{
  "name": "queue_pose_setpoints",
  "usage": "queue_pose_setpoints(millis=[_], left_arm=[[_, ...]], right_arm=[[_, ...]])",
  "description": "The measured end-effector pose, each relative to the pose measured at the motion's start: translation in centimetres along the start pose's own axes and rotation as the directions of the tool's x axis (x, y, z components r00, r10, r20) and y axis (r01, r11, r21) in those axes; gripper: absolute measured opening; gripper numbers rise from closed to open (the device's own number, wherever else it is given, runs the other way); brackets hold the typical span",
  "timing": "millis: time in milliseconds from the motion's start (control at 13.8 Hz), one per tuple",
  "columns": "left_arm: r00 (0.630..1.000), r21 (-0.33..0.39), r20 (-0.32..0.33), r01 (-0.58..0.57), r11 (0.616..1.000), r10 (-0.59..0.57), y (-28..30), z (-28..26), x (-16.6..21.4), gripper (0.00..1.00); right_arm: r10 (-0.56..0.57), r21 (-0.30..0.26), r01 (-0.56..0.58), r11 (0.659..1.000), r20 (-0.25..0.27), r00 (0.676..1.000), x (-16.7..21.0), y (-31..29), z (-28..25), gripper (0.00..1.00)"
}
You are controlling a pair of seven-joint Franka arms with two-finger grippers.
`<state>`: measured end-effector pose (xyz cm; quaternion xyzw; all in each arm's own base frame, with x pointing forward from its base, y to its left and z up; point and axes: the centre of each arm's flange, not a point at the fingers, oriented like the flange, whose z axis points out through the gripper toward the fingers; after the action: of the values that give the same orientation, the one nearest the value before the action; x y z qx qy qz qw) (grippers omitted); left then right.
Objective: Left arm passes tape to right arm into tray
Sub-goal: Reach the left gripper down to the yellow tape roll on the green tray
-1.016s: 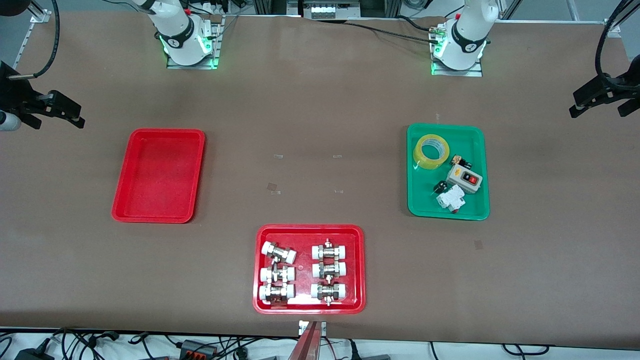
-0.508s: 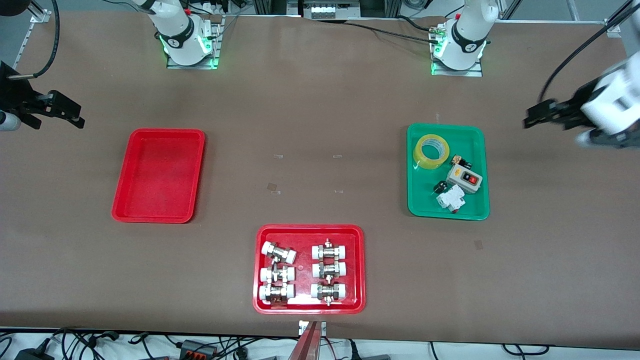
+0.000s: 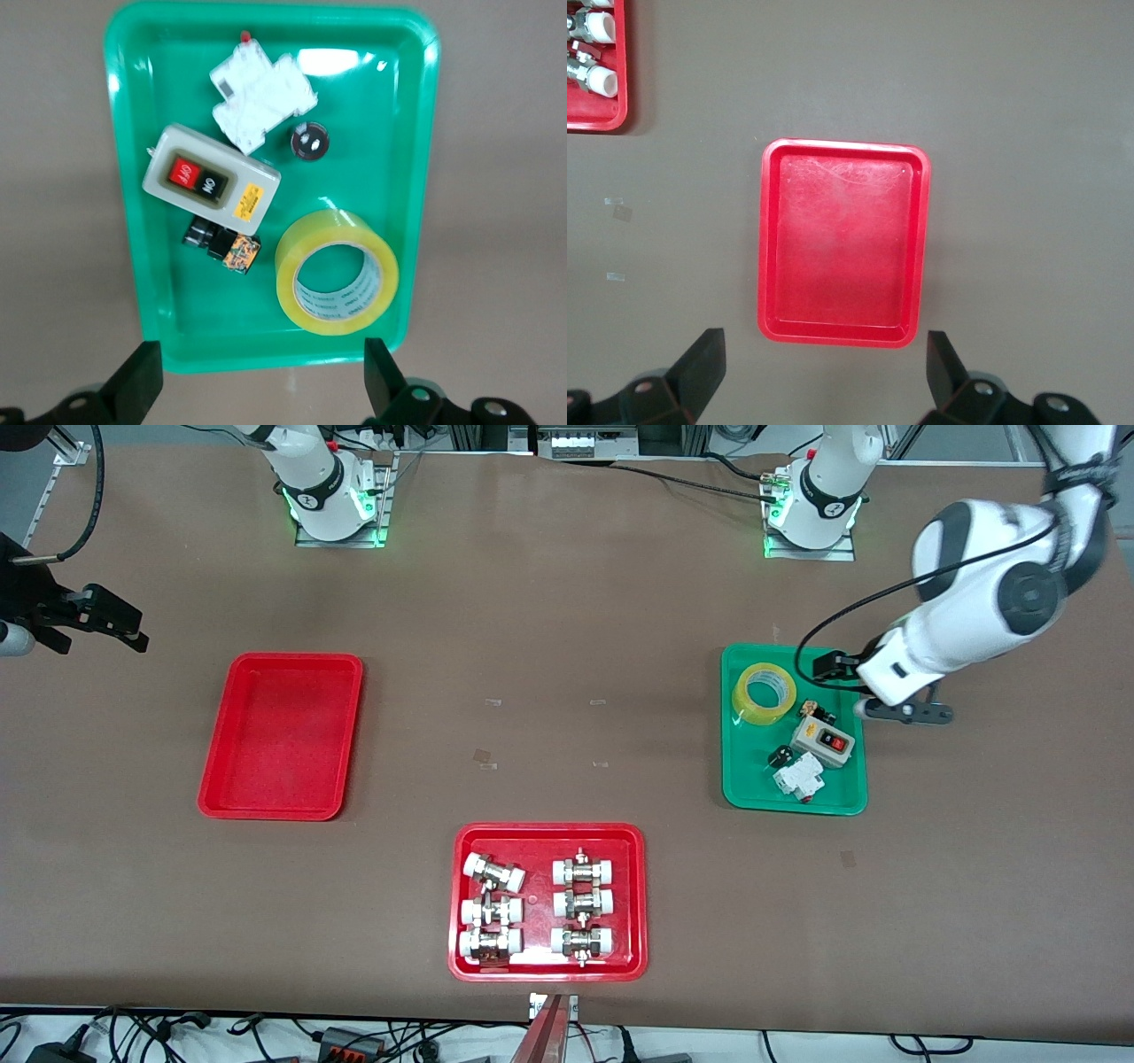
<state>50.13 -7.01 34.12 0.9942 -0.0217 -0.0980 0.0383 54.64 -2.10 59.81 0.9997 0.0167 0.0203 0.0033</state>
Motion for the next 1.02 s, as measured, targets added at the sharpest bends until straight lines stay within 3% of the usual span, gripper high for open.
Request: queue_pose_setpoints(millis=[508,726,1016], left_arm=[[0.995,-0.001,0.068,0.070,0.998,-0.070,1.7,11.0,0.0,0.96],[0.993,0.002,0.094,0.075,0.997,-0.075,1.4,12.8,-0.5,0.73],[0.992,0.004,0.093,0.081,0.997,-0.081,1.1,14.3,-1.4,0.61]], right_arm=[[0.004,0.002,-0.004,1.000,0.023,1.000,-0.1,0.3,0.4,1.00],[0.004,0.002,-0.004,1.000,0.024,1.000,-0.1,0.3,0.5,1.00],[0.004,0.002,-0.004,1.000,0.024,1.000,-0.1,0.3,0.5,1.00]])
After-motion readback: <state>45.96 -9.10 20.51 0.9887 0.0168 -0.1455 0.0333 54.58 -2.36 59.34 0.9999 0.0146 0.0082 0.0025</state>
